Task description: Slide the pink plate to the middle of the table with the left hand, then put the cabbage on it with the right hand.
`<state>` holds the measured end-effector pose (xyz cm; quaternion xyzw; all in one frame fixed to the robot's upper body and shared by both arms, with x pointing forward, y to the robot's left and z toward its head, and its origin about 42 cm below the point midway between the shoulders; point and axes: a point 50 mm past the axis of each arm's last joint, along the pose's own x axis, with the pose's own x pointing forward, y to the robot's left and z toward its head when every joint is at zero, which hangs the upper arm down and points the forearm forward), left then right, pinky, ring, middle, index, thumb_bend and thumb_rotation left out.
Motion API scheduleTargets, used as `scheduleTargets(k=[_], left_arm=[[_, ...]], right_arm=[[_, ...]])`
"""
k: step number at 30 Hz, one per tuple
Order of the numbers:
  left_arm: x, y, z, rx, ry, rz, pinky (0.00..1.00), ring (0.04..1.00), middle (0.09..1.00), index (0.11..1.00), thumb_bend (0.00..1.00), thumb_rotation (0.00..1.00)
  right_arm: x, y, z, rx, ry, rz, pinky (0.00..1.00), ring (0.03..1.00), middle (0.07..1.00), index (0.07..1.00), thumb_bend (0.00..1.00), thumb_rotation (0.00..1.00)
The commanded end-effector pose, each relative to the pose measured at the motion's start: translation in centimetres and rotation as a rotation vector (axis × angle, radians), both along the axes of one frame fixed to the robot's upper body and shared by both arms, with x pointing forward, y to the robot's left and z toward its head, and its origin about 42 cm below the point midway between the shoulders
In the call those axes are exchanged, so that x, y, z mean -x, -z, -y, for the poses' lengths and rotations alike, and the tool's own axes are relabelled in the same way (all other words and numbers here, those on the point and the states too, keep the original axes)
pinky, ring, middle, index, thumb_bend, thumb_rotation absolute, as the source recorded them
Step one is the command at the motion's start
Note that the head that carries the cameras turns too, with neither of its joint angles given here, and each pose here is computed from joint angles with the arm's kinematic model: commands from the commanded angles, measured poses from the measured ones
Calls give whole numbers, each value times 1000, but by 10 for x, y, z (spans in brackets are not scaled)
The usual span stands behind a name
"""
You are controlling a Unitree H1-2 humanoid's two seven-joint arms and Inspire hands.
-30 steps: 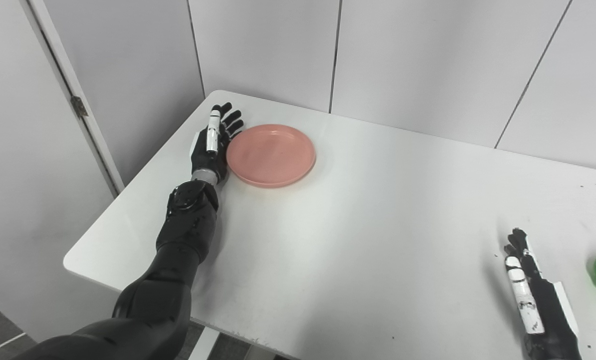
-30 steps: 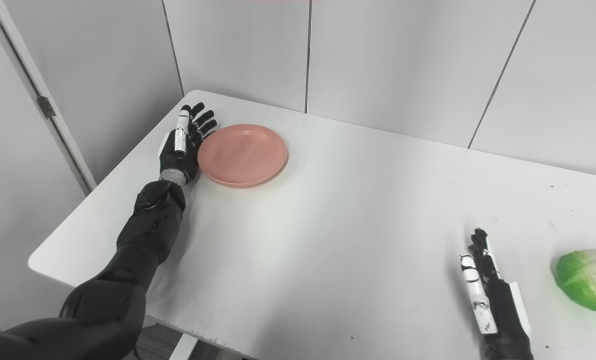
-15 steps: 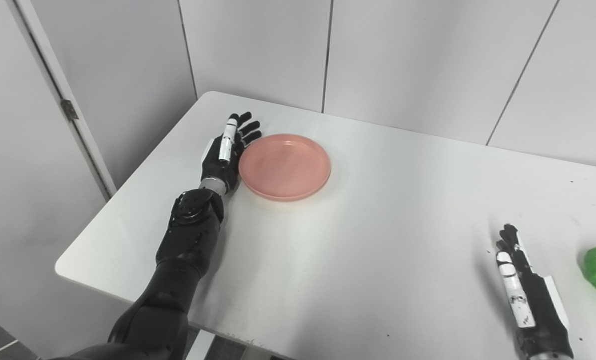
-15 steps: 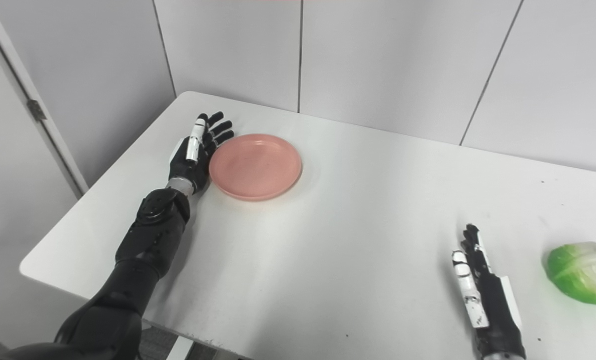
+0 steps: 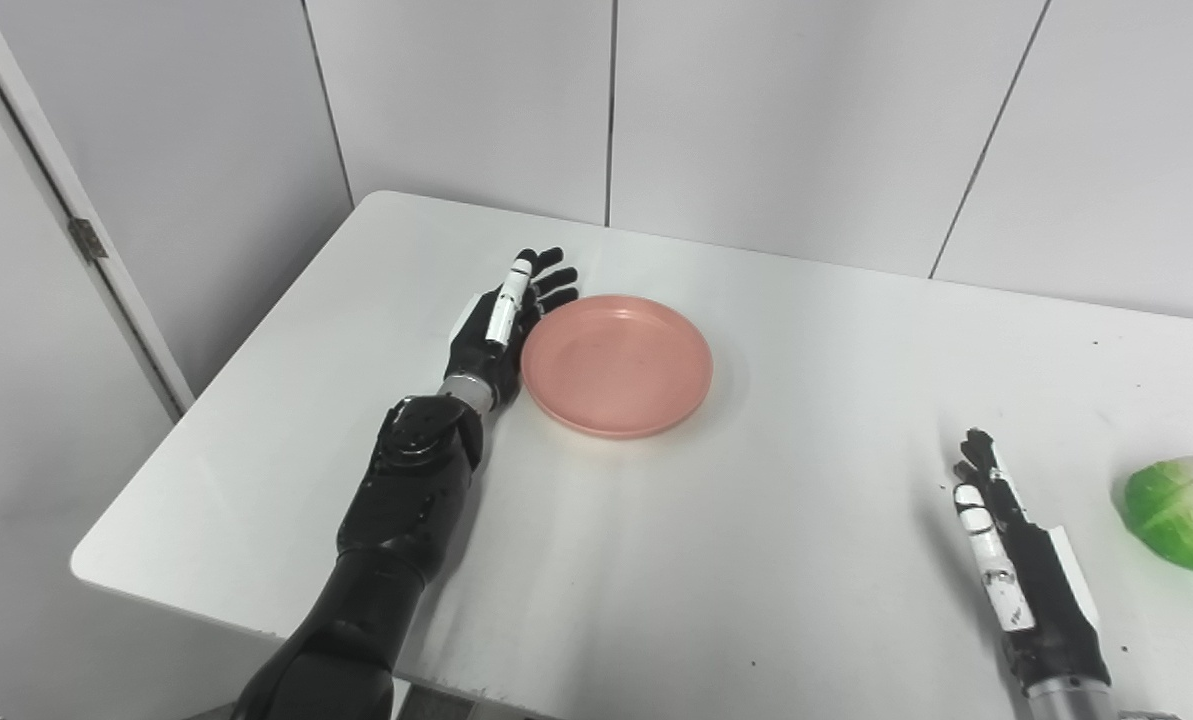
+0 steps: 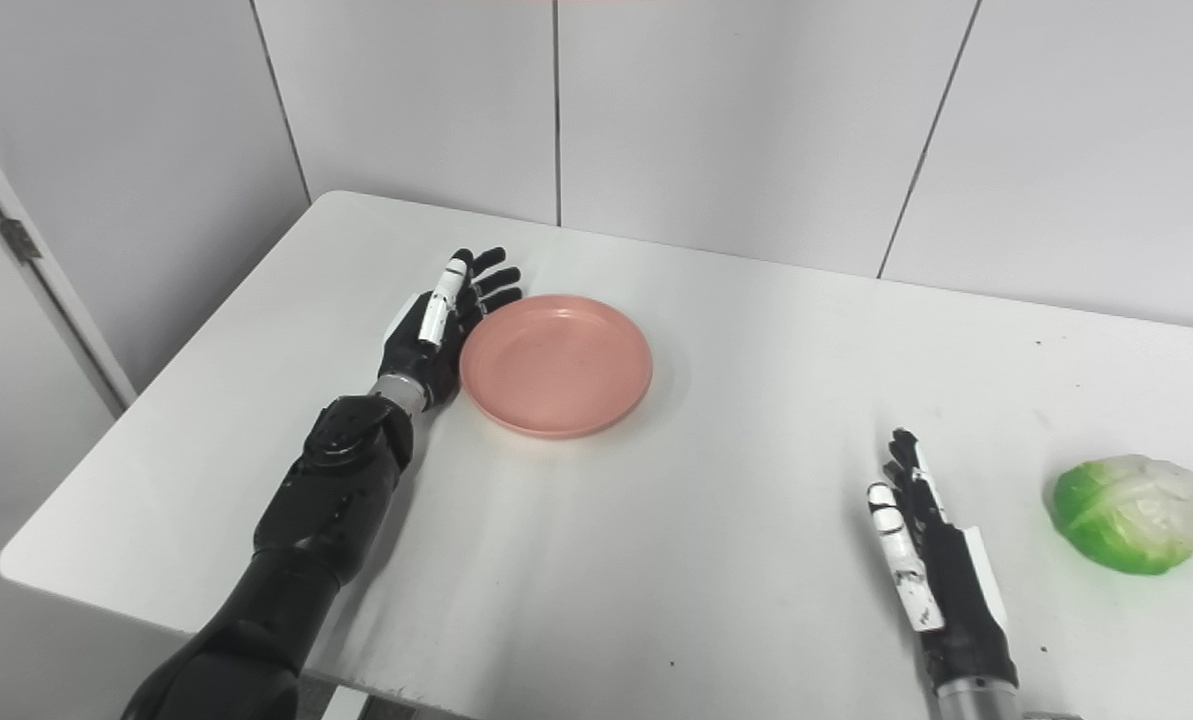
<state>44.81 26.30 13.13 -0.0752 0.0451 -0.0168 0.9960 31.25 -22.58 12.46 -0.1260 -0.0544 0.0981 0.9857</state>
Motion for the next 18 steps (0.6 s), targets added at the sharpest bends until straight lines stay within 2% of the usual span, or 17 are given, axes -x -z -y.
scheduleTargets(k=[1, 10, 14, 18], left_arm=[[2, 6, 19, 4, 75, -54, 851, 854, 848, 842, 485, 1000], [7, 1, 66, 11, 183, -55, 856, 866, 853, 851, 497, 1000], [12, -4, 91, 27, 223, -45, 833, 842, 842, 840, 481, 1000], [20, -4, 105, 46, 246, -42, 865, 850, 847, 846, 481, 1000]], right_arm=[[-4, -3, -7, -11, -20, 41, 947, 960, 973, 976, 326, 1000], [-3, -3, -16, 4, -19, 42, 936, 955, 968, 970, 340, 1000], [-4, -2, -20, 19, -16, 41, 919, 944, 961, 965, 355, 1000], [-4, -2, -24, 23, -14, 40, 913, 939, 957, 962, 354, 1000]])
